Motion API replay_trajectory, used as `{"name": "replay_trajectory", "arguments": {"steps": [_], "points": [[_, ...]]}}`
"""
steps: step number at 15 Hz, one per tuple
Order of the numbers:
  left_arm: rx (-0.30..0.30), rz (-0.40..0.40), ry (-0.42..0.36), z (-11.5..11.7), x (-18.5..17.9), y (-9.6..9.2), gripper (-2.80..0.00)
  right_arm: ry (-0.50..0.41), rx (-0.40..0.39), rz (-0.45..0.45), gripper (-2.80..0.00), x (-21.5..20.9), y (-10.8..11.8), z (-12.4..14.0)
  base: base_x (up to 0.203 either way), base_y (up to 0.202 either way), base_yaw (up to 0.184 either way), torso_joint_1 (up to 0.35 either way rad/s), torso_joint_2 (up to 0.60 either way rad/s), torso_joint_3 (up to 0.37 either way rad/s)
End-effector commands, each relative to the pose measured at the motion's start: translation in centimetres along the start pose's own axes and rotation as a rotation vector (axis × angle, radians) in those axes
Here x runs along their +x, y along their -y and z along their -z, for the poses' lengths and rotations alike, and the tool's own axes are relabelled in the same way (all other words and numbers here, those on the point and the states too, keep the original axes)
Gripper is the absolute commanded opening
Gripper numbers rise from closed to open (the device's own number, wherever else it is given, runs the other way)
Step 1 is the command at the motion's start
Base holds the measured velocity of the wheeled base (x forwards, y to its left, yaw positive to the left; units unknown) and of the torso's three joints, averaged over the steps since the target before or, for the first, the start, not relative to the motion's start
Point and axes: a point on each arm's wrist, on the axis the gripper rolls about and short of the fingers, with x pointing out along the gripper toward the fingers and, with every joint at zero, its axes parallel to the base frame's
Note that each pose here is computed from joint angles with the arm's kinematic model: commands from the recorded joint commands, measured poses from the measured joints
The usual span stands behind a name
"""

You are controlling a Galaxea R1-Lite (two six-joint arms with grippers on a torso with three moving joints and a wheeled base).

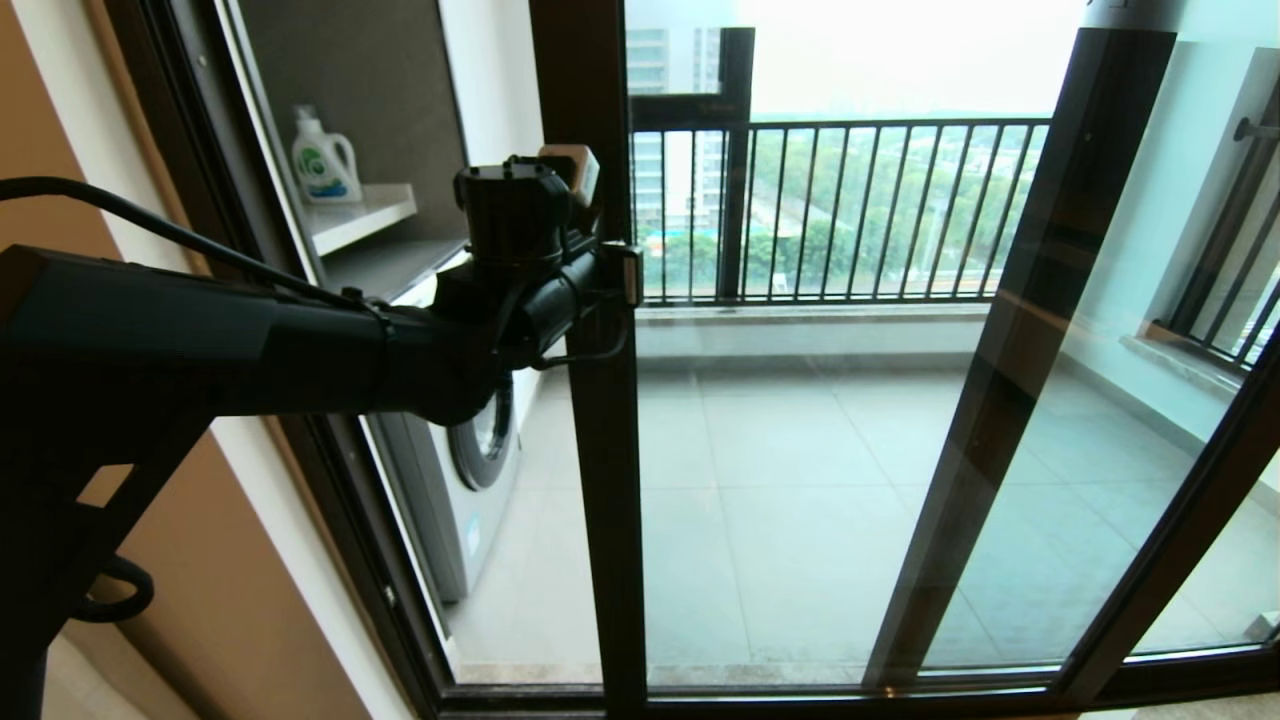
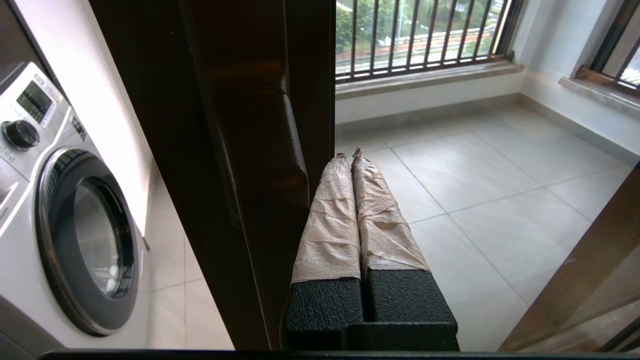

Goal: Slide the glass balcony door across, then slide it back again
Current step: Close the slid door

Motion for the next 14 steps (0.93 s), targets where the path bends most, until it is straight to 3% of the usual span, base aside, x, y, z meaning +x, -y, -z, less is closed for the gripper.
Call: {"name": "replay_trajectory", "arguments": {"steps": [1, 14], "points": [[-0.005, -0.010, 0.020, -1.0, -0.6, -0.6, -2.80, -0.012, -0.001, -0.004, -2.80, 0.1, -0.1, 0.3, 0.000, 0.000, 0.000, 0.000, 0.00, 0.000], [-0.031, -0.083, -0.037, -0.8, -3.4, -4.1, -2.80, -0.012, -0.001, -0.004, -2.80, 0.1, -0.1, 0.3, 0.000, 0.000, 0.000, 0.000, 0.00, 0.000]]}}
